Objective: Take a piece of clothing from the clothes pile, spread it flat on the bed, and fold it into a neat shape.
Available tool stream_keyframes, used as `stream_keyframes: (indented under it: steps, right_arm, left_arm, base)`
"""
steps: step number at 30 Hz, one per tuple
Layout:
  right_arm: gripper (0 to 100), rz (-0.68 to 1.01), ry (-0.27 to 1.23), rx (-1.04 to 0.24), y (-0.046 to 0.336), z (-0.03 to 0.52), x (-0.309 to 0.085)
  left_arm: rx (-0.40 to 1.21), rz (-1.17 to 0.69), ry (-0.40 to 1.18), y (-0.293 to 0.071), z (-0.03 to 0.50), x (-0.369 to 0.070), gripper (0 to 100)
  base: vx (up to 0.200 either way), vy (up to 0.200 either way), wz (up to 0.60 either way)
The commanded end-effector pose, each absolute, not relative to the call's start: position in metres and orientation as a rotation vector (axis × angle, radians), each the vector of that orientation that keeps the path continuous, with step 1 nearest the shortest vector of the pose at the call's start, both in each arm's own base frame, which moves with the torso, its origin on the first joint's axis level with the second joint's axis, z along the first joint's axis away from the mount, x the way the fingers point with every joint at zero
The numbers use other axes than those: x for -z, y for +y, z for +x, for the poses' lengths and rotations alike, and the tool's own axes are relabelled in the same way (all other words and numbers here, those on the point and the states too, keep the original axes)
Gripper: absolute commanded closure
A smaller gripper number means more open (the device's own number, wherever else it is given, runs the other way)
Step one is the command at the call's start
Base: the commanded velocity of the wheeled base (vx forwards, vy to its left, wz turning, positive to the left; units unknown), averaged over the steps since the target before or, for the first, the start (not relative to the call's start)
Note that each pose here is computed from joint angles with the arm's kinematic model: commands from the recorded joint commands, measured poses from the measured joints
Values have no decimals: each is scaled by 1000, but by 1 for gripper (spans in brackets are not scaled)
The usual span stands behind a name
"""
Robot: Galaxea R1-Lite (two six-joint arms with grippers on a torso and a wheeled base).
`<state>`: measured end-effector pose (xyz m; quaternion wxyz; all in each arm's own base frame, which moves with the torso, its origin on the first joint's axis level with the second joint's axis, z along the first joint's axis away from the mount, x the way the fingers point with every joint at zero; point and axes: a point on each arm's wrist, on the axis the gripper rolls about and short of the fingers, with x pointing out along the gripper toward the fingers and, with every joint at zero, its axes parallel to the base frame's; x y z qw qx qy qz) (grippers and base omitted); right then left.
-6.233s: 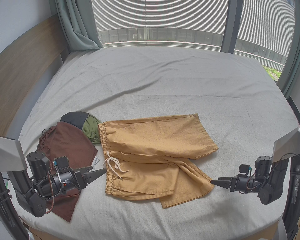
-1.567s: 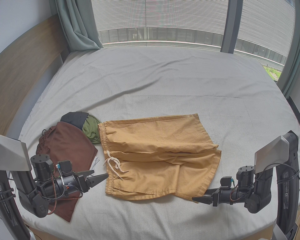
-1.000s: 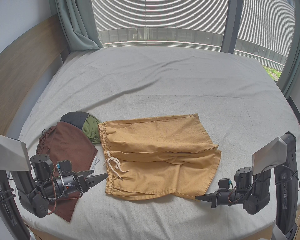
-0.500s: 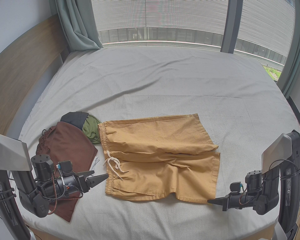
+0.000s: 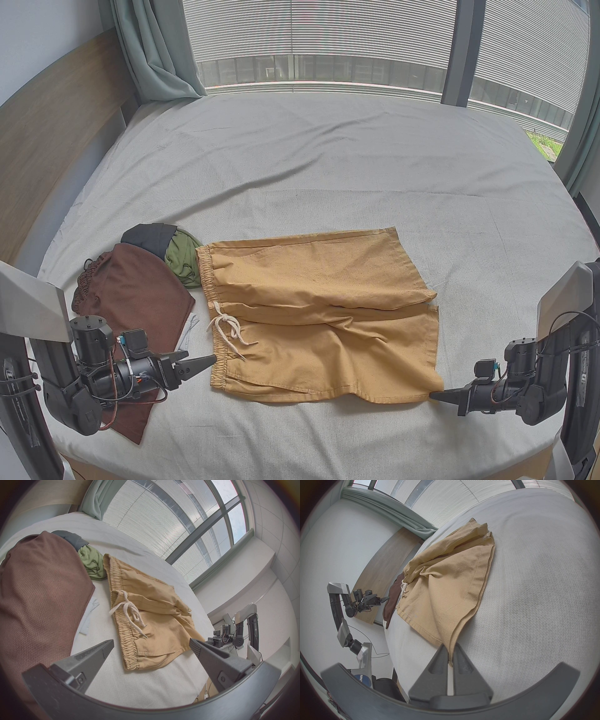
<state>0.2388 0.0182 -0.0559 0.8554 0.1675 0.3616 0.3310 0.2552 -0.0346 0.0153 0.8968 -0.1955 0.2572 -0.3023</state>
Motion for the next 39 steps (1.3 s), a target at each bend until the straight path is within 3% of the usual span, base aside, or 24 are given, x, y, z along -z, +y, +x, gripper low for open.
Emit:
stream_keyframes:
  steps: [1,39]
  right_arm:
    - [100,350,751,-697,18,240,55]
    - [100,343,738,-697,18,246,58]
  left_arm:
    - [608,-418,563,-32,256,-7,0]
    - [611,-418,703,-64,281,57,0]
  base:
    - [0,0,0]
    - [0,0,0]
